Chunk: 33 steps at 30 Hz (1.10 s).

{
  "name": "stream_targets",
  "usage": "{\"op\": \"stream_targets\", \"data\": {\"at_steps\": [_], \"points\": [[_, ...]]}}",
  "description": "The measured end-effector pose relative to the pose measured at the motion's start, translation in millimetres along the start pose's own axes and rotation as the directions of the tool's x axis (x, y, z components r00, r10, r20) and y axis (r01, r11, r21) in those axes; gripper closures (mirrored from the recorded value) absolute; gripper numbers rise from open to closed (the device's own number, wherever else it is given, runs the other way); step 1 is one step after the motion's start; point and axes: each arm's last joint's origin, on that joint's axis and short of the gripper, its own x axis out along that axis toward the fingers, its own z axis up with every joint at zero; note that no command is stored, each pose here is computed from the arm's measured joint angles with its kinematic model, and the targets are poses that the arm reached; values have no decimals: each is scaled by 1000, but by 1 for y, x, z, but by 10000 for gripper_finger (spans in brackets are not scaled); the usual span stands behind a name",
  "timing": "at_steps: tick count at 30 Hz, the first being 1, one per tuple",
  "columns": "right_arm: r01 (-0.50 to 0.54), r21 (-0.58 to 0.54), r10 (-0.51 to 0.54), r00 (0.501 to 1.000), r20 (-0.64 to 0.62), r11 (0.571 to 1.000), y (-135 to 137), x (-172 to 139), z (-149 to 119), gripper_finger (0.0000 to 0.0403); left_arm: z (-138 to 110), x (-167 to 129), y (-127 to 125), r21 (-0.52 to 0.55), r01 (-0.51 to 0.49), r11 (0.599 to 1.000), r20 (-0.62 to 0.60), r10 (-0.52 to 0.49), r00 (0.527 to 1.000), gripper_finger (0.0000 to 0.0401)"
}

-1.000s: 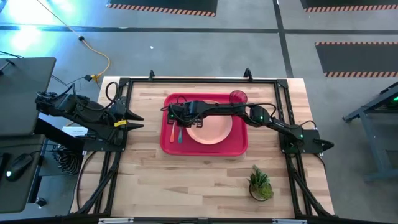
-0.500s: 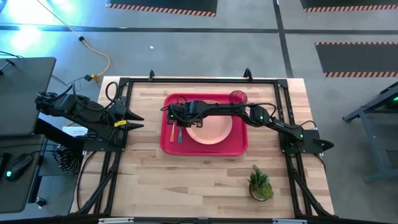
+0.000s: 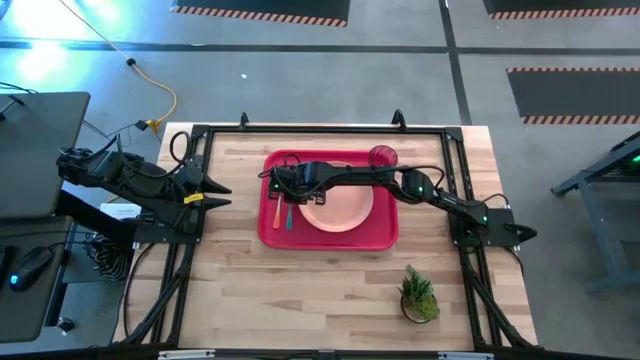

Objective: Pick and place plate/cup/fork/spoon on tray
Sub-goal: Put the spoon on the tray to the right of the fork

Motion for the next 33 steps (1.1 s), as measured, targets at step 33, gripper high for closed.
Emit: {"op": "stream_targets", "data": {"at_steps": [33], "points": [[-31, 34, 31, 1000, -3, 999, 3, -1, 0, 388, 0, 0, 0, 0, 0, 1000, 0, 0, 1000, 286]]}}
